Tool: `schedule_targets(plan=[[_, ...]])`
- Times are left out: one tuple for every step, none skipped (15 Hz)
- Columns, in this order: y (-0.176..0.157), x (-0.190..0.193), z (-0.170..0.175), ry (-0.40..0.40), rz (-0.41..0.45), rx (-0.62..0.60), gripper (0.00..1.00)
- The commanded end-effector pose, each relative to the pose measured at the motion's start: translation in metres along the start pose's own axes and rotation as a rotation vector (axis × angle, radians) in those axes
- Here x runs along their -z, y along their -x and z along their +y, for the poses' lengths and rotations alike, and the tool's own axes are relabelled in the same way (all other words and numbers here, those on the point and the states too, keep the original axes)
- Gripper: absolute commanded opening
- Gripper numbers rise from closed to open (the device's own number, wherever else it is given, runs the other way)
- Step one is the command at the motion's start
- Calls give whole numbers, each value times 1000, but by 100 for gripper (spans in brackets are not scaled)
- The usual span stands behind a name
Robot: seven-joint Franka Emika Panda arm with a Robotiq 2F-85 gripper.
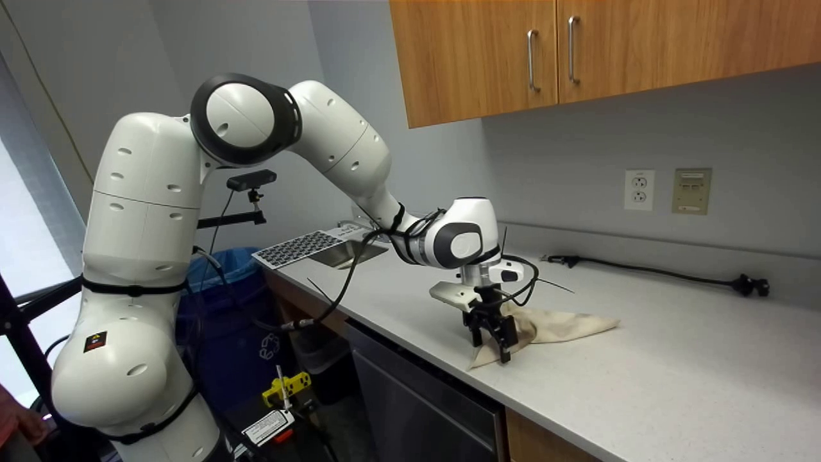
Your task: Fold the towel
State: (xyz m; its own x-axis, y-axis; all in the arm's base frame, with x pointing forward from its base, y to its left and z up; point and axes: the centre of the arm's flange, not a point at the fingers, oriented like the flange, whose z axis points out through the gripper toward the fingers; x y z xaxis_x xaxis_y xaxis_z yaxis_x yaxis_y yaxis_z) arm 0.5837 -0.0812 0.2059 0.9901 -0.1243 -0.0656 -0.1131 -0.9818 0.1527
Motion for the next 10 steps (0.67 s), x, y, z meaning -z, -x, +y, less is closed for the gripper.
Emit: schedule_targets(plan=[[15, 2, 1, 19, 0, -18, 100], [16, 2, 1, 17, -4, -20, 96], [16, 2, 2, 17, -5, -23, 81], [16, 2, 2, 16, -5, -26, 71], [17, 3, 2, 17, -5, -26, 69], [17, 3, 2, 17, -4, -27, 60], [17, 4, 3, 17, -3, -28, 53], [18, 4, 3, 16, -3, -30, 43], [18, 4, 3, 16, -2, -32, 37], [19, 4, 4, 17, -1, -34, 30]])
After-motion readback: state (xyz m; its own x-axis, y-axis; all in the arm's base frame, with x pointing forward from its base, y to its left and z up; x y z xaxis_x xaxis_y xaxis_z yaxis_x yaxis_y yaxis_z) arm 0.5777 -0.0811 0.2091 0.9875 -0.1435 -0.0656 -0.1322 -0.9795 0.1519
